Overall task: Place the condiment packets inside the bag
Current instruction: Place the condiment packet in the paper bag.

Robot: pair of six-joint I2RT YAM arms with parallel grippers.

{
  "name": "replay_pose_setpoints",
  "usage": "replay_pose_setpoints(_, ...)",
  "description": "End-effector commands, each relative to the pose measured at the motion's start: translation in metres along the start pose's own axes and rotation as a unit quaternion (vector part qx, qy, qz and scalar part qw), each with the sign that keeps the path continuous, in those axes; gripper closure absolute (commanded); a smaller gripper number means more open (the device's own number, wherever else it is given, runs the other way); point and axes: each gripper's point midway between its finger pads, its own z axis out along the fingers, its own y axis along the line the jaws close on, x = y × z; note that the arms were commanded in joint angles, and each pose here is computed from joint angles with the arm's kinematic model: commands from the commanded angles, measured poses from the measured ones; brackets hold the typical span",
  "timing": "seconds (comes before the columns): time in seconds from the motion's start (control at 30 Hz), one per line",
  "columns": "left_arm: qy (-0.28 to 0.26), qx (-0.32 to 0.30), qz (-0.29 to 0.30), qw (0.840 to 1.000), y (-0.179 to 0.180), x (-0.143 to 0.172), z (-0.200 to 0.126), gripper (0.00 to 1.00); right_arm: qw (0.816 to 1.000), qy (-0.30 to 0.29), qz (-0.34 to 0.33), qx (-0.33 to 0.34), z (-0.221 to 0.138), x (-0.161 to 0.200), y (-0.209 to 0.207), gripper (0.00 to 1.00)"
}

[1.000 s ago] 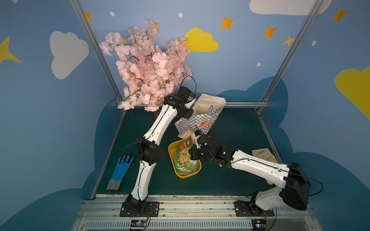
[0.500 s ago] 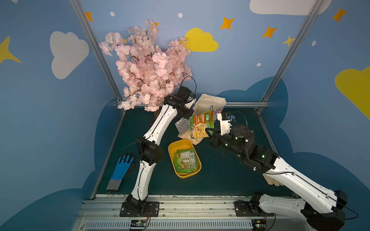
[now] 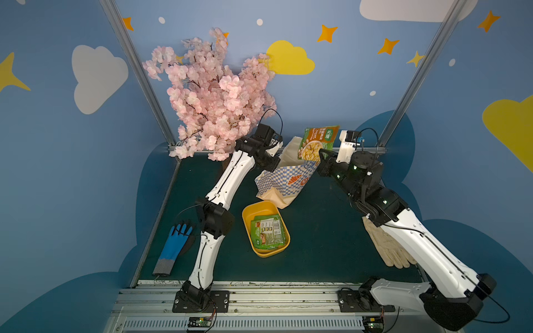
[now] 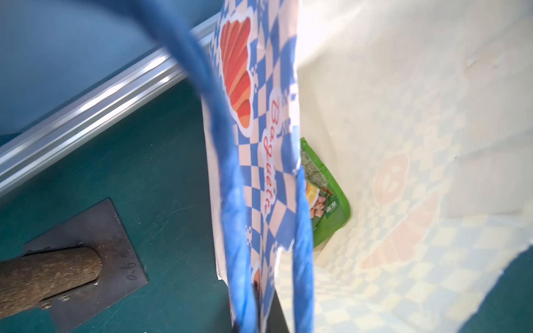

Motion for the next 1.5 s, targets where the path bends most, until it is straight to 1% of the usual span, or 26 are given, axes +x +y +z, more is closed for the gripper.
replay_pose_setpoints(0.0,-0.021,0.024,-0.01,0.999,-0.012,-0.008,-0.024,0.97,0.999,-0.023,0.025,0.022,0.023,-0.013,-0.006,1.0)
replay_pose_setpoints(0.13,-0.025,0.028,-0.012,0.999,-0.012,-0.01,-0.026,0.97,0.999,0.009,0.017,0.038,0.054,0.009,-0.008,1.0)
replay_pose_setpoints(0.23,-0.025,0.028,-0.013,0.999,-0.012,-0.01,-0.026,0.97,0.998,0.027,0.015,0.047,0.07,0.024,-0.011,1.0)
replay_pose_setpoints(0.37,-0.027,0.025,-0.012,0.999,-0.011,-0.011,-0.027,0.97,0.997,0.046,0.01,0.063,0.086,0.041,-0.016,1.0)
replay_pose_setpoints(0.57,-0.026,0.02,-0.015,0.999,-0.006,-0.01,-0.026,0.97,0.992,0.076,0.01,0.101,0.102,0.062,-0.029,1.0)
replay_pose_setpoints(0.6,-0.026,0.02,-0.016,0.999,-0.005,-0.011,-0.025,0.97,0.991,0.082,0.011,0.103,0.104,0.065,-0.029,0.85)
replay_pose_setpoints(0.63,-0.027,0.021,-0.018,0.999,-0.005,-0.011,-0.025,0.97,0.991,0.089,0.009,0.104,0.107,0.068,-0.029,0.64)
replay_pose_setpoints(0.67,-0.028,0.021,-0.018,0.999,-0.004,-0.011,-0.025,0.97,0.99,0.098,0.007,0.104,0.108,0.071,-0.028,0.47)
replay_pose_setpoints(0.7,-0.028,0.021,-0.019,0.999,-0.004,-0.011,-0.024,0.97,0.989,0.105,0.005,0.105,0.109,0.074,-0.028,0.37)
replay_pose_setpoints(0.77,-0.03,0.021,-0.022,0.999,-0.003,-0.013,-0.024,0.97,0.988,0.111,0.001,0.105,0.108,0.074,-0.028,0.28)
replay_pose_setpoints(0.83,-0.032,0.024,-0.031,0.999,-0.002,-0.014,-0.021,0.97,0.988,0.108,-0.001,0.107,0.104,0.071,-0.028,0.22)
replay_pose_setpoints(0.93,-0.035,0.037,-0.056,0.997,0.002,-0.015,-0.018,0.97,0.987,0.106,-0.001,0.123,0.092,0.067,-0.034,0.18)
replay_pose_setpoints(1.13,-0.036,0.052,-0.134,0.989,0.022,-0.015,-0.012,0.97,0.978,0.082,0.007,0.189,0.059,0.066,-0.065,0.16)
replay_pose_setpoints(1.2,-0.036,0.056,-0.149,0.987,0.03,-0.014,-0.012,0.97,0.976,0.081,0.015,0.203,0.051,0.072,-0.073,0.16)
replay_pose_setpoints(1.33,-0.032,0.038,-0.161,0.986,0.042,-0.01,-0.01,0.97,0.975,0.081,0.034,0.206,0.042,0.091,-0.078,0.15)
replay_pose_setpoints(1.4,-0.026,0.023,-0.166,0.986,0.047,-0.005,-0.009,0.97,0.974,0.083,0.043,0.204,0.041,0.103,-0.078,0.14)
replay_pose_setpoints(1.47,-0.021,0.027,-0.169,0.985,0.046,-0.002,-0.007,0.97,0.975,0.082,0.055,0.199,0.045,0.113,-0.076,0.13)
